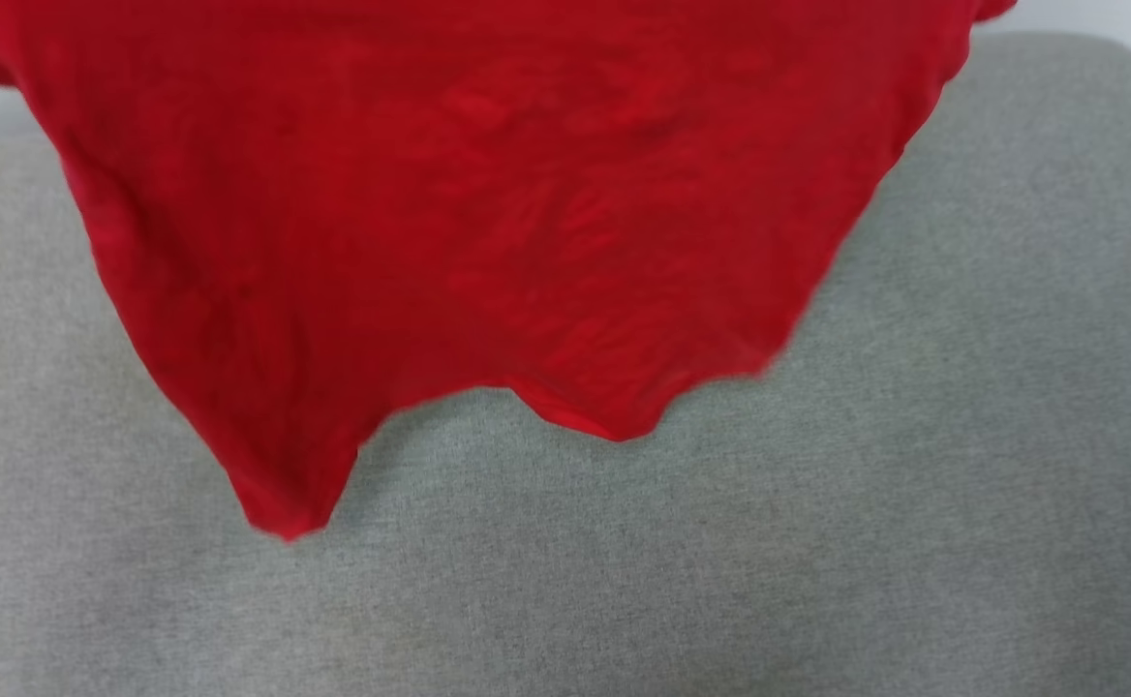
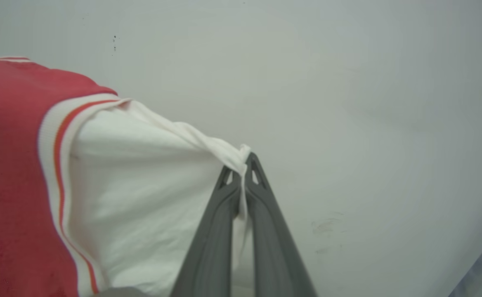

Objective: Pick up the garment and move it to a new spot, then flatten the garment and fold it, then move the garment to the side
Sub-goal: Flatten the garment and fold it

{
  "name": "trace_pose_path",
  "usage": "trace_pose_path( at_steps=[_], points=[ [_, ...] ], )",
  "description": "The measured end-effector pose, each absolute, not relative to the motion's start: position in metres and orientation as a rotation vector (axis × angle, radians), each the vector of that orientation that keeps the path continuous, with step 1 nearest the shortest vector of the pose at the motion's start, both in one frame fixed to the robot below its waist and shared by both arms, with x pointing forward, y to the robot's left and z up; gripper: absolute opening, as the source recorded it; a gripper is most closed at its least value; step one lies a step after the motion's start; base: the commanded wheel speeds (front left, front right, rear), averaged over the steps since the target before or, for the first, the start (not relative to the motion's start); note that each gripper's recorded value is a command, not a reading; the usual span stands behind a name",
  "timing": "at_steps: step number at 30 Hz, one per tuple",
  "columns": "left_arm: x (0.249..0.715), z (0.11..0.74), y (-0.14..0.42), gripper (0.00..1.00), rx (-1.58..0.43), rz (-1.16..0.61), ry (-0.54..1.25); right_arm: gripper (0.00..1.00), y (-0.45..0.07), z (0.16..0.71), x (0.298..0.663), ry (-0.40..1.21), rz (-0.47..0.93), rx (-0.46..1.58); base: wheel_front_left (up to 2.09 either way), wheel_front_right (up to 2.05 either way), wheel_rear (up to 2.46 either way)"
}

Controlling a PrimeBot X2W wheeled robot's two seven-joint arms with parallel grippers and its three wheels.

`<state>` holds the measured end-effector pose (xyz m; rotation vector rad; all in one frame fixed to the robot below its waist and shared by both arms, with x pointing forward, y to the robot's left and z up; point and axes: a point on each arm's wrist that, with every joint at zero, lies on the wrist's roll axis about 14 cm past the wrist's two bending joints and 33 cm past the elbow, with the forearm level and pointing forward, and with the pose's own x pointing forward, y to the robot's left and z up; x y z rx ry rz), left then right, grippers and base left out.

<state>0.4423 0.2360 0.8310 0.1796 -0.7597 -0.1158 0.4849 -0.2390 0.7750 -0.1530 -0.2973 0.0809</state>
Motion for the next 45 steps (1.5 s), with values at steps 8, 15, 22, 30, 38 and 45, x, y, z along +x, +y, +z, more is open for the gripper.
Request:
trace_pose_path(
  at_steps=[8, 15, 22, 30, 38, 45],
  points=[
    [0.497, 0.818, 0.243, 0.00, 0.190, -0.129, -0.696, 0.00, -0.235, 0.764, 0.537, -0.272, 0.087, -0.147, 0.00, 0.00, 0.00],
    [0.563, 0.806, 0.251, 0.00, 0.194, -0.124, -0.671, 0.00, -0.231, 0.754, 0.603, -0.289, 0.070, -0.157, 0.00, 0.00, 0.00],
    [0.627, 0.795, 0.253, 0.00, 0.208, -0.102, -0.687, 0.00, -0.231, 0.745, 0.666, -0.354, 0.020, -0.155, 0.00, 0.00, 0.00],
    [0.683, 0.762, 0.255, 0.00, 0.178, -0.079, -0.678, 0.00, -0.237, 0.708, 0.719, -0.371, -0.041, -0.111, 0.00, 0.00, 0.00],
    [0.705, 0.646, 0.230, 0.00, 0.133, -0.163, -0.453, 0.00, -0.221, 0.591, 0.727, -0.151, -0.003, -0.072, 0.00, 0.00, 0.00],
    [0.671, 0.577, 0.232, 0.00, 0.086, -0.176, -0.285, 0.00, -0.218, 0.540, 0.691, -0.027, 0.023, -0.037, 0.00, 0.00, 0.00]
  ],
)
